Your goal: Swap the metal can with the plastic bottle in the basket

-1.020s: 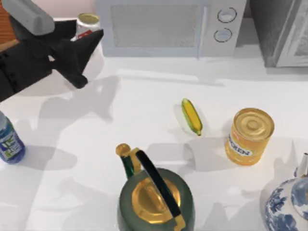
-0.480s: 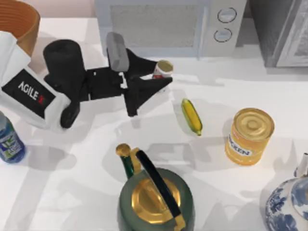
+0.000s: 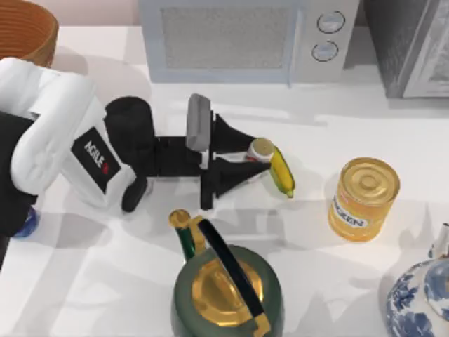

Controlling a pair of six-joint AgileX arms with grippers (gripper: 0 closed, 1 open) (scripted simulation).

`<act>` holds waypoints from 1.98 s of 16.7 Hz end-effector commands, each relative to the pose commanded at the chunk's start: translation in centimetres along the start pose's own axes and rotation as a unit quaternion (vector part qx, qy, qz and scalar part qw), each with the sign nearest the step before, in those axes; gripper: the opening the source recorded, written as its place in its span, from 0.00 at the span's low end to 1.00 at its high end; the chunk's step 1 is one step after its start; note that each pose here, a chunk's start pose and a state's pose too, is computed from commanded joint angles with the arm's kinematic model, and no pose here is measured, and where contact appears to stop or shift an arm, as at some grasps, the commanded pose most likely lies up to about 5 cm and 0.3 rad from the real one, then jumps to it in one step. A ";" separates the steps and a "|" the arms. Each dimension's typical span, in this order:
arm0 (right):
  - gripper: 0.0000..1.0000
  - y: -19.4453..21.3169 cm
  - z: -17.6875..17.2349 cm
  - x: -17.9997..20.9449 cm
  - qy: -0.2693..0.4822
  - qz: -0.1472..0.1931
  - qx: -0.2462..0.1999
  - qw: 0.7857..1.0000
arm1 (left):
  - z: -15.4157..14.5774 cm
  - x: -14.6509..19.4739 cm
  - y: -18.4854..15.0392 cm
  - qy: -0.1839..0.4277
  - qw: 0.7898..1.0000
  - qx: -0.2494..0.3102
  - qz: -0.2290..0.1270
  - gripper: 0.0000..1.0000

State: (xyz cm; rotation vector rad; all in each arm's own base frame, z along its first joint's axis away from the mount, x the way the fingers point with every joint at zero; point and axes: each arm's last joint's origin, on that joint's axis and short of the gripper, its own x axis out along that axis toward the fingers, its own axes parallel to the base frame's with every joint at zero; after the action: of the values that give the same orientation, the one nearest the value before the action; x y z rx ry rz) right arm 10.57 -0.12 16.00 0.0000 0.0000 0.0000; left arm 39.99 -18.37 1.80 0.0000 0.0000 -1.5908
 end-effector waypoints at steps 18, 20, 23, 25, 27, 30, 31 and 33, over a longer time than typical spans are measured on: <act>1.00 0.0 0.0 0.0 0.000 0.000 0.000 1.000 | 0.0 0.0 0.0 0.000 1.000 0.000 0.000 1.00; 1.00 0.0 0.0 0.0 0.000 0.000 0.000 1.000 | 0.0 0.0 0.0 0.000 1.000 0.000 0.000 1.00; 1.00 0.0 0.0 0.0 0.000 0.000 0.000 1.000 | 0.0 0.0 0.0 0.000 1.000 0.000 0.000 1.00; 1.00 0.0 0.0 0.0 0.000 0.000 0.000 1.000 | 0.0 0.0 0.0 0.000 1.000 0.000 0.000 1.00; 1.00 0.0 0.0 0.0 0.000 0.000 0.000 1.000 | 0.0 -0.1 0.1 0.000 1.000 0.000 0.002 1.00; 1.00 0.0 0.0 0.0 0.000 0.000 0.000 1.000 | 1.0 -0.9 -0.4 0.005 1.000 -0.026 0.008 1.00; 1.00 0.0 0.0 0.0 0.000 0.000 0.000 1.000 | 1.7 -1.6 -0.7 0.009 0.999 -0.041 0.016 1.00; 1.00 0.0 0.0 0.0 0.000 0.000 0.000 1.000 | 3.9 -3.5 -1.5 0.014 0.997 -0.064 0.051 1.00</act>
State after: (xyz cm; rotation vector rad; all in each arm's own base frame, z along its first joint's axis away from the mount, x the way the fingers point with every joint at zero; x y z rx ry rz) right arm 10.57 -0.12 16.00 0.0000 0.0000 0.0000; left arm 38.54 -14.84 5.74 -0.0767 0.1211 -1.4854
